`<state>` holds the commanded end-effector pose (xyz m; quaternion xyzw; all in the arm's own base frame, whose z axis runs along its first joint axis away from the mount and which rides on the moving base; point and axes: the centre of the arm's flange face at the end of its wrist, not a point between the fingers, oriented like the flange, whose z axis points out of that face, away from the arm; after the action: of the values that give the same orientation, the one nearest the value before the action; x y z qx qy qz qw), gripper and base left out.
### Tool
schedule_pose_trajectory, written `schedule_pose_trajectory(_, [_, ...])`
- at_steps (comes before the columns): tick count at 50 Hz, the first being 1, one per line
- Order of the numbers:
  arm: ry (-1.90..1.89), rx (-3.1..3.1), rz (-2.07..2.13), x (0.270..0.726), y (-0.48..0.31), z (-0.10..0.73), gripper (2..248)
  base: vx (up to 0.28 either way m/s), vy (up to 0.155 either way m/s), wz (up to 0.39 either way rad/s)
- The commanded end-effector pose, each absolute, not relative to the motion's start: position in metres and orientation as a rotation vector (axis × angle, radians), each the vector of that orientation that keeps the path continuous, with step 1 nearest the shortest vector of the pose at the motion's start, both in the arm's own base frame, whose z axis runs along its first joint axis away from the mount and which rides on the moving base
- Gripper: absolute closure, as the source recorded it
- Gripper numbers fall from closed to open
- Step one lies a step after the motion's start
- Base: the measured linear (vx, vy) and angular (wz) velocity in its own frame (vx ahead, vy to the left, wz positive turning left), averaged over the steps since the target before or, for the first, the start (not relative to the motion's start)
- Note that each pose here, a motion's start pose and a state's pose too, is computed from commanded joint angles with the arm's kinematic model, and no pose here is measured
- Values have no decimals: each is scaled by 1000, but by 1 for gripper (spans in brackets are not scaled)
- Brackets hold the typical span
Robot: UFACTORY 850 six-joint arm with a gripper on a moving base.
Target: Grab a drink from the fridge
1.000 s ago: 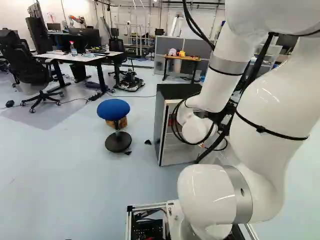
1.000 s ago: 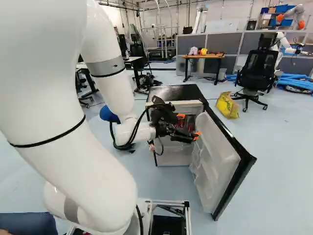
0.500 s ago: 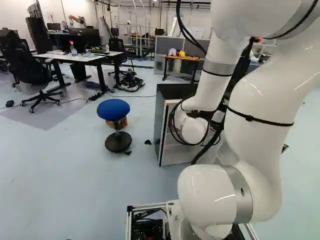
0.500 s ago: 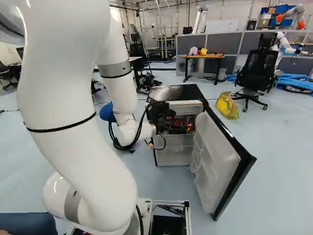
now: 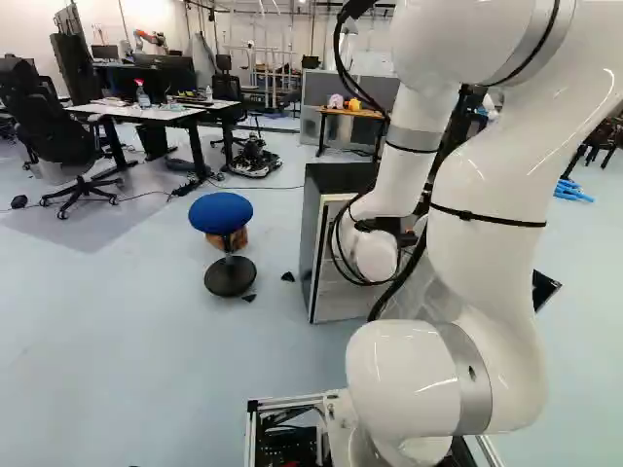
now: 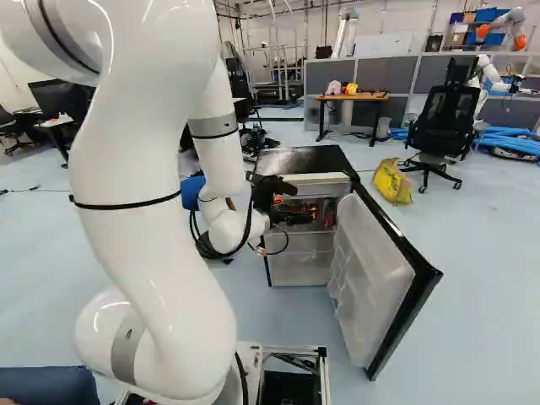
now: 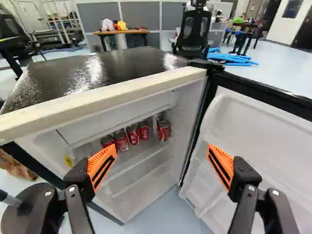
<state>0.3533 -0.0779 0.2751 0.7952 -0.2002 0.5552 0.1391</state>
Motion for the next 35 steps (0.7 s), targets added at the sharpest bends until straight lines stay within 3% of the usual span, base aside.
schedule_pose_trajectory(35, [-348,2472,1637,399,-102,232,3,0,0,0])
